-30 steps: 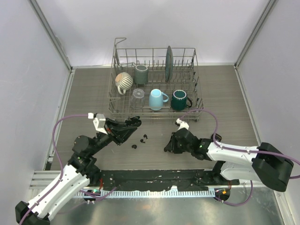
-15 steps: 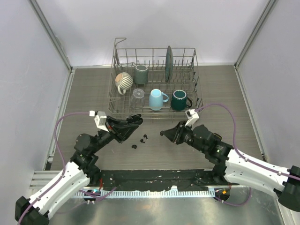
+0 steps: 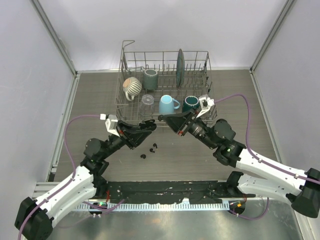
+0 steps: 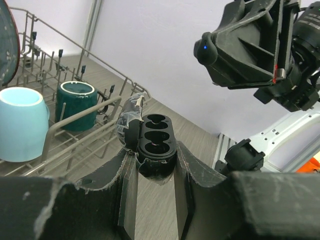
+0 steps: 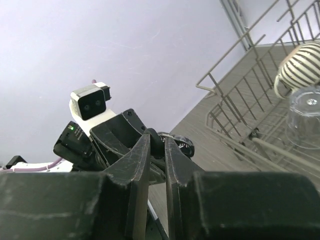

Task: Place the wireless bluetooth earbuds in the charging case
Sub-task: Pick up the earbud from the center of the board, then place the earbud in the charging case.

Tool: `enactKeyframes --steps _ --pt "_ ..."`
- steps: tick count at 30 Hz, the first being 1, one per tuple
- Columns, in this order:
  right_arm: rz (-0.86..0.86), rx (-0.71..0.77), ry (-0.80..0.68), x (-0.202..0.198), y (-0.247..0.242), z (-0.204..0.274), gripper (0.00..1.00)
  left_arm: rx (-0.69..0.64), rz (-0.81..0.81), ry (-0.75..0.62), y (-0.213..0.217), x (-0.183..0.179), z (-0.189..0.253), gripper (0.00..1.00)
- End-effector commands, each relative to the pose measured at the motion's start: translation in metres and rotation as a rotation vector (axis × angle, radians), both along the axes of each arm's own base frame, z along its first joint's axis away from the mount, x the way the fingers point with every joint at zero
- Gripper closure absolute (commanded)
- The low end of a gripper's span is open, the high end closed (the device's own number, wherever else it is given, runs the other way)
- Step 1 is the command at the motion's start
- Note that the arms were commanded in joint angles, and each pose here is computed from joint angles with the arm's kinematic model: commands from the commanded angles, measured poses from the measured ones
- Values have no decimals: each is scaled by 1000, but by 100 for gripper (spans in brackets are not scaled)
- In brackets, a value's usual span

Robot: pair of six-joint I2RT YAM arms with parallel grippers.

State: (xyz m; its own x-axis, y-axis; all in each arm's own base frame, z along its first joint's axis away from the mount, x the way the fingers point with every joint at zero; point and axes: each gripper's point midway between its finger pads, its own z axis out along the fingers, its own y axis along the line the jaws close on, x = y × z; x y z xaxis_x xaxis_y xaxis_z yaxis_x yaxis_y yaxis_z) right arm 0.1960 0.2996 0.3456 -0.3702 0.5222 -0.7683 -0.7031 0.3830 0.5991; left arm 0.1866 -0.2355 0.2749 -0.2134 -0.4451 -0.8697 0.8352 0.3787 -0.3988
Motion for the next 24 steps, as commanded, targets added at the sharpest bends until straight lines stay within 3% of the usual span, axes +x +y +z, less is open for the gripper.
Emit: enactKeyframes --steps 1,24 --pt "78 73 -118 -9 14 41 99 -84 -36 -141 2 -13 48 100" --pt "103 -16 -83 -6 38 8 99 -91 -61 -174 0 -19 58 100"
